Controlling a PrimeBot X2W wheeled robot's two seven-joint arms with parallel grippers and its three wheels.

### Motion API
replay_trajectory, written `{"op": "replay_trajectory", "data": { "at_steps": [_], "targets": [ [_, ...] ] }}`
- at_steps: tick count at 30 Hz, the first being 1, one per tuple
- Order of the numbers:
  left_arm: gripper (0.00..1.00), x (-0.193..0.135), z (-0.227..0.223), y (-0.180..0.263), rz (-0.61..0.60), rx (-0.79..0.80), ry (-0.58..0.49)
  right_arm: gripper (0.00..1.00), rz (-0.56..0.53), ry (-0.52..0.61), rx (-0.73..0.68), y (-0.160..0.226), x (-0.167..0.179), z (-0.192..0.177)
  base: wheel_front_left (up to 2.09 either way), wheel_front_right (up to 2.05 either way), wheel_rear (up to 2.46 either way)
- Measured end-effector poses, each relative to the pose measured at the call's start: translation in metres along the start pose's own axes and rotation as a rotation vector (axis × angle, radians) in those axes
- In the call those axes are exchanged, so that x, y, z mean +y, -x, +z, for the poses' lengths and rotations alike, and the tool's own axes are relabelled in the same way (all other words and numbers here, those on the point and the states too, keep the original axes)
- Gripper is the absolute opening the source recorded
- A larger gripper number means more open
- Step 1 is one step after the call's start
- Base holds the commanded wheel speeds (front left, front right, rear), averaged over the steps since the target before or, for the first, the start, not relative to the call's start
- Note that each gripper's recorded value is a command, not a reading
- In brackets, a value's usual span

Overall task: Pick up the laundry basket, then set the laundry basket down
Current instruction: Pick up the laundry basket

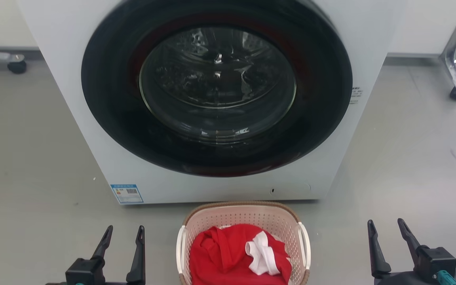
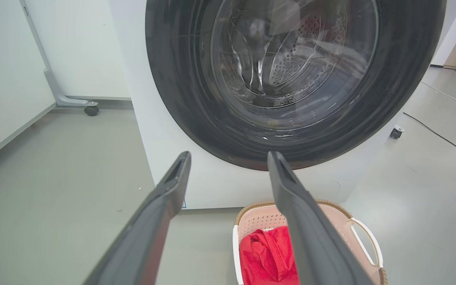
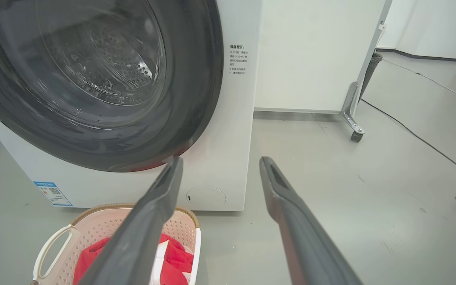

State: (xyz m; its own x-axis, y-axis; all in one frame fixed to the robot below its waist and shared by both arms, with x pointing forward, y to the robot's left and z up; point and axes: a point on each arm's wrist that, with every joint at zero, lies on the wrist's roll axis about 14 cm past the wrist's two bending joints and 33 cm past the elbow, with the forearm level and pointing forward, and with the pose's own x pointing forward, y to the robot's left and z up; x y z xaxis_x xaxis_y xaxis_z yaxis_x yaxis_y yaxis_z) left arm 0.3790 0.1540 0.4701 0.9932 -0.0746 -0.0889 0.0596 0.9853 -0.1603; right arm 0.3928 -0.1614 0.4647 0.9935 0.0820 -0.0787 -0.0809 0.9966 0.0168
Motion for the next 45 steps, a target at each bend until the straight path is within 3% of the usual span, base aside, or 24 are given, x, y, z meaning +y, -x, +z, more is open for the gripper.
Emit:
{"op": "replay_trajectory", "data": {
  "at_steps": [20,45],
  "targets": [
    [1.00,0.004,-0.043,-0.056,0.009,0.116,0.031,1.00,0.021,-0.008,0.106,-0.056,0.008,-0.048,0.00,0.00,0.00],
    [1.00,0.002,-0.159,-0.115,-0.016,0.352,0.090,1.00,-0.003,-0.033,0.324,-0.101,0.004,-0.161,0.00,0.00,0.00]
  ]
}}
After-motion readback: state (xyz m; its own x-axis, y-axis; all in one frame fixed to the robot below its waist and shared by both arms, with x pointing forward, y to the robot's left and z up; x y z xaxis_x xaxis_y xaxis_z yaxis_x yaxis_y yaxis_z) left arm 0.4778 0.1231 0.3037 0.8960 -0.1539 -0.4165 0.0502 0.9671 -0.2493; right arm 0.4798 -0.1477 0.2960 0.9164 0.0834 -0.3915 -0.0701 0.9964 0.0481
